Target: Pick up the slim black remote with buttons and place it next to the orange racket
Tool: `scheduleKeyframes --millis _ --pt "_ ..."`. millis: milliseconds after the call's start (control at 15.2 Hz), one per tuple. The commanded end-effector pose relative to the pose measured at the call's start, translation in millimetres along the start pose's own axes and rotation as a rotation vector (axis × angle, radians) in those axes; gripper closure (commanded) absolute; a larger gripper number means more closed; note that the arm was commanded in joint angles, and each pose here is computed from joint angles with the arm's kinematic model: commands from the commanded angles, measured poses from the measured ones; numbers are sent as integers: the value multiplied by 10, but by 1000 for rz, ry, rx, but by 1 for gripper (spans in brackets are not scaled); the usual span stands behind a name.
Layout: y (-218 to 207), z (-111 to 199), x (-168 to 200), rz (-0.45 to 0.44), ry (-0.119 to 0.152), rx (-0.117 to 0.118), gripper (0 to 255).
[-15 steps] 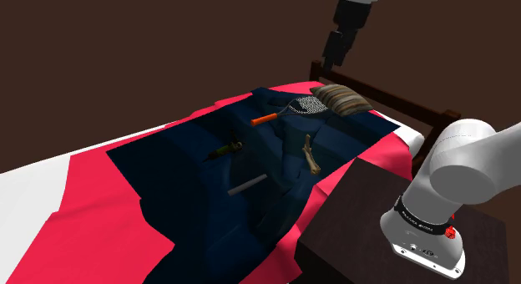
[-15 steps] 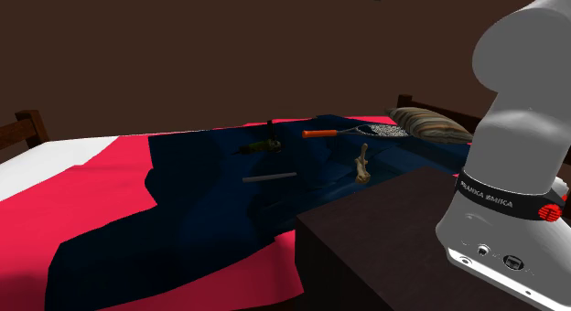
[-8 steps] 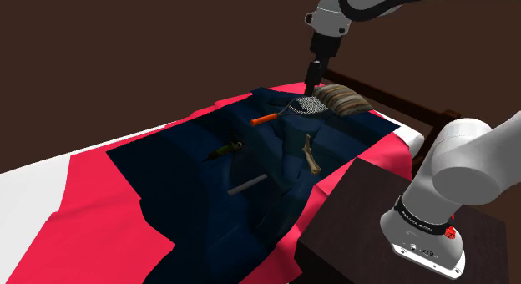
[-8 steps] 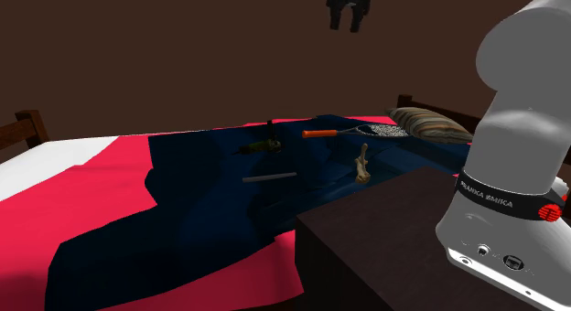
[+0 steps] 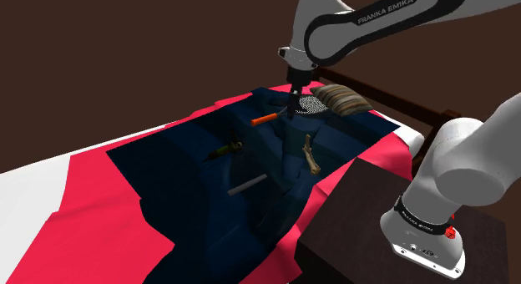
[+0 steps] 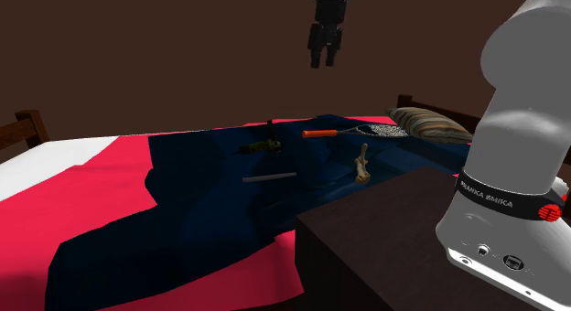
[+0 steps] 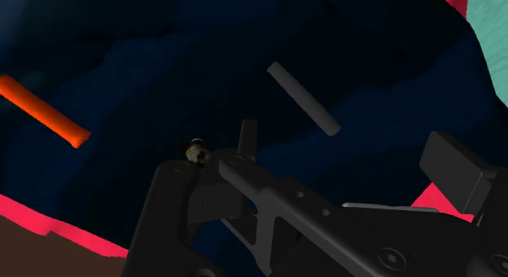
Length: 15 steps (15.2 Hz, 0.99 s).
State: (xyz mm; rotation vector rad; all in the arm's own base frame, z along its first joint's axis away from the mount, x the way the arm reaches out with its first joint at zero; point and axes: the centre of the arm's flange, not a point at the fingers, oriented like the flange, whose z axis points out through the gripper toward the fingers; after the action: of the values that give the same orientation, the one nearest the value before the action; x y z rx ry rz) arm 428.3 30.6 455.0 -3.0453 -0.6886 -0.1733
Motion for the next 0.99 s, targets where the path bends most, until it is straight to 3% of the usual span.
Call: scheduleKeyframes --millis 0,924 --pt "-14 253 118 -53 -3 -2 0" --pt "-278 1942 872 -412 -34 -13 0"
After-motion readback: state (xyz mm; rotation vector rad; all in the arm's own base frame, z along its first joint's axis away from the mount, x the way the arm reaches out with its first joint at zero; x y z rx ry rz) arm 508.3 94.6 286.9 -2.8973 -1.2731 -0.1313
